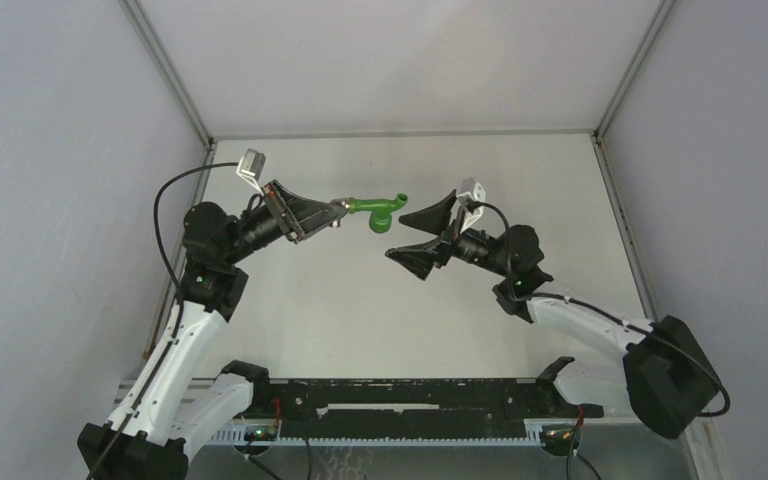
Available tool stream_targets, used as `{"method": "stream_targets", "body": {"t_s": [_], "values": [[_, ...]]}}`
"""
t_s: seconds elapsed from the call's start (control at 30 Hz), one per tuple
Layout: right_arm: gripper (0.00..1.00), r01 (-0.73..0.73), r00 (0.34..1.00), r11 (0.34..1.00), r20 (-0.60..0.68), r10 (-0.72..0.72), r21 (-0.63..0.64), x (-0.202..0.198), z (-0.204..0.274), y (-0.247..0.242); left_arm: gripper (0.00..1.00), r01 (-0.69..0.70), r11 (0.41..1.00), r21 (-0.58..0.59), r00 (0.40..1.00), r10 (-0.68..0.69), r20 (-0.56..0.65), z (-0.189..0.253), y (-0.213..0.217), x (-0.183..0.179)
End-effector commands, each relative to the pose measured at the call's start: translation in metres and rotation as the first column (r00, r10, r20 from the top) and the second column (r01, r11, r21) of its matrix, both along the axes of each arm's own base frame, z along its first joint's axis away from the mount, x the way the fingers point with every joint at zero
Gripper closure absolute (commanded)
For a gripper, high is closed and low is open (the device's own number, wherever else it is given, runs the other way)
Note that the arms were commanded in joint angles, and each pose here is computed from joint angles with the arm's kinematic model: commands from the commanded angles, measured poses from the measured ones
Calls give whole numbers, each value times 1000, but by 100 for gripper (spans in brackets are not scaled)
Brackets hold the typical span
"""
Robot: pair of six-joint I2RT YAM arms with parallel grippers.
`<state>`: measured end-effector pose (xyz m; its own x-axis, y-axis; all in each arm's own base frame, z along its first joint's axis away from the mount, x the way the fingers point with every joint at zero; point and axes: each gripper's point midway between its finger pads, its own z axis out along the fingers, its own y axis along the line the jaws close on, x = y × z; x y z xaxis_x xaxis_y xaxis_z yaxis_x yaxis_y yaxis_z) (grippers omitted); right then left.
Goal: Install the water faucets
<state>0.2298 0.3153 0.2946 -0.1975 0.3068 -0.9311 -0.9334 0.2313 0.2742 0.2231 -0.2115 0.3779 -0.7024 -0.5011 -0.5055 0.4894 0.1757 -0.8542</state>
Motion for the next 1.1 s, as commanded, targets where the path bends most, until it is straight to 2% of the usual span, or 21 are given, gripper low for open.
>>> {"method": "stream_targets", "body": {"t_s": [0.0,0.43,0.67,0.87,1.07], "values": [[0,-62,972,991,233,32,123,-11,49,10,100,11,999,-47,993,-5,115,36,4,-14],[1,-161,948,981,294,123,108,-28,63,40,100,34,998,-43,993,-29,117,30,2,-15],[4,-270,942,959,232,244,88,-43,60,48,100,17,999,-42,992,-12,124,32,3,-13],[7,-354,928,931,159,337,90,-65,66,42,100,-42,999,10,992,40,119,22,7,-4],[7,-363,927,929,127,352,75,-84,75,37,100,-69,996,47,993,64,104,9,9,3]]}}
